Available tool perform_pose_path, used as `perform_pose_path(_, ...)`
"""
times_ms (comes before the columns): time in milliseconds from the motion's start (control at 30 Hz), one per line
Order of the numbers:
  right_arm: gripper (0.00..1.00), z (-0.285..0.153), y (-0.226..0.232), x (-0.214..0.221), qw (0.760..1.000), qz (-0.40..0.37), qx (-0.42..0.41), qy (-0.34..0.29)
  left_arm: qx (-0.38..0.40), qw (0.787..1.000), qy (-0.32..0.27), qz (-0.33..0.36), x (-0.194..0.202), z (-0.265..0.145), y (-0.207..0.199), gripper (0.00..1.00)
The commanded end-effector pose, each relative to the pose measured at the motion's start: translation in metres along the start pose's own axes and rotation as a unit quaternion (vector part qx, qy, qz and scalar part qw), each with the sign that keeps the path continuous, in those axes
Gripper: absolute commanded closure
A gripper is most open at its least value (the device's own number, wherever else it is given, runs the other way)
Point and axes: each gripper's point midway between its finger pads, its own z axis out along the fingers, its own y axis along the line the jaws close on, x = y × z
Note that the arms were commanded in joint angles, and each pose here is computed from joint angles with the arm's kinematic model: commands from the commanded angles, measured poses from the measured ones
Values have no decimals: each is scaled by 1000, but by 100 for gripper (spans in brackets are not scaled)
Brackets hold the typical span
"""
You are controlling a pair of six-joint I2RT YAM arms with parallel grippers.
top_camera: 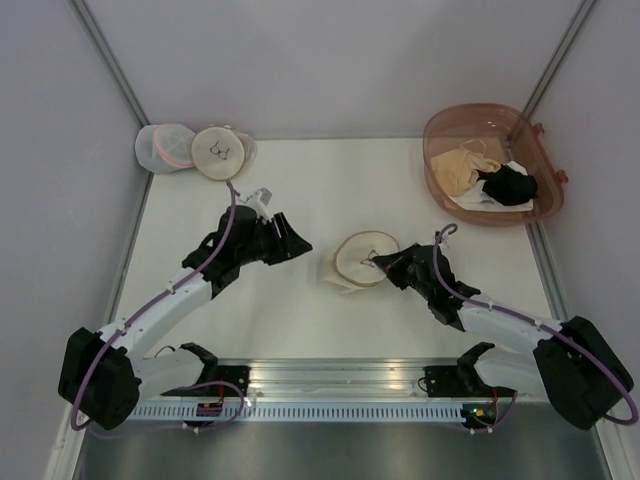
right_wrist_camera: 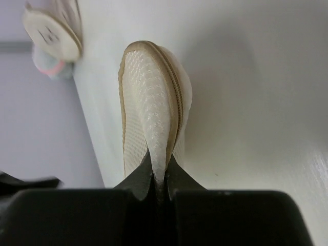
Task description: Unzip the laundry bag and remove the bra
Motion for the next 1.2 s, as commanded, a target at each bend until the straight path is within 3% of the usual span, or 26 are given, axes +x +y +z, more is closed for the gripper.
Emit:
perform_pose_path(0, 100, -16, 20, -58, 983, 109, -15, -148, 68, 994, -13, -90, 14, -6, -35, 46)
perform_pose_path(200, 100, -21, 18, -61, 979, 134, -15, -156, 119, 979, 20, -163, 62, 4, -64, 44)
perform_pose_path(300, 100, -18, 15, -55, 980, 141, -15, -142, 163, 970, 10, -183, 64, 8, -86, 42)
perform_pose_path(367, 100, -17, 12, -50, 981, 144, -14, -131, 185, 965, -7, -188, 59, 9, -99, 37)
perform_pose_path(433, 100, -16, 9, -48, 981, 147, -15, -127, 198, 959, -11, -203, 58, 10, -108, 21)
perform_pose_path(500, 100, -14, 10, -46, 981, 151, -20, -123, 209, 955, 1, -213, 60, 16, -121, 15)
perform_pose_path(700, 100, -12, 12, -43, 981, 152, -38, -115, 228, 936, 57, -260, 82, 38, -135, 13)
perform_pose_path(967, 100, -11, 15, -44, 980, 149, -60, -118, 216, 928, 105, -286, 111, 50, -145, 12)
perform_pose_path(1167, 100, -12, 14, -44, 979, 149, -66, -121, 210, 930, 99, -286, 110, 55, -151, 12)
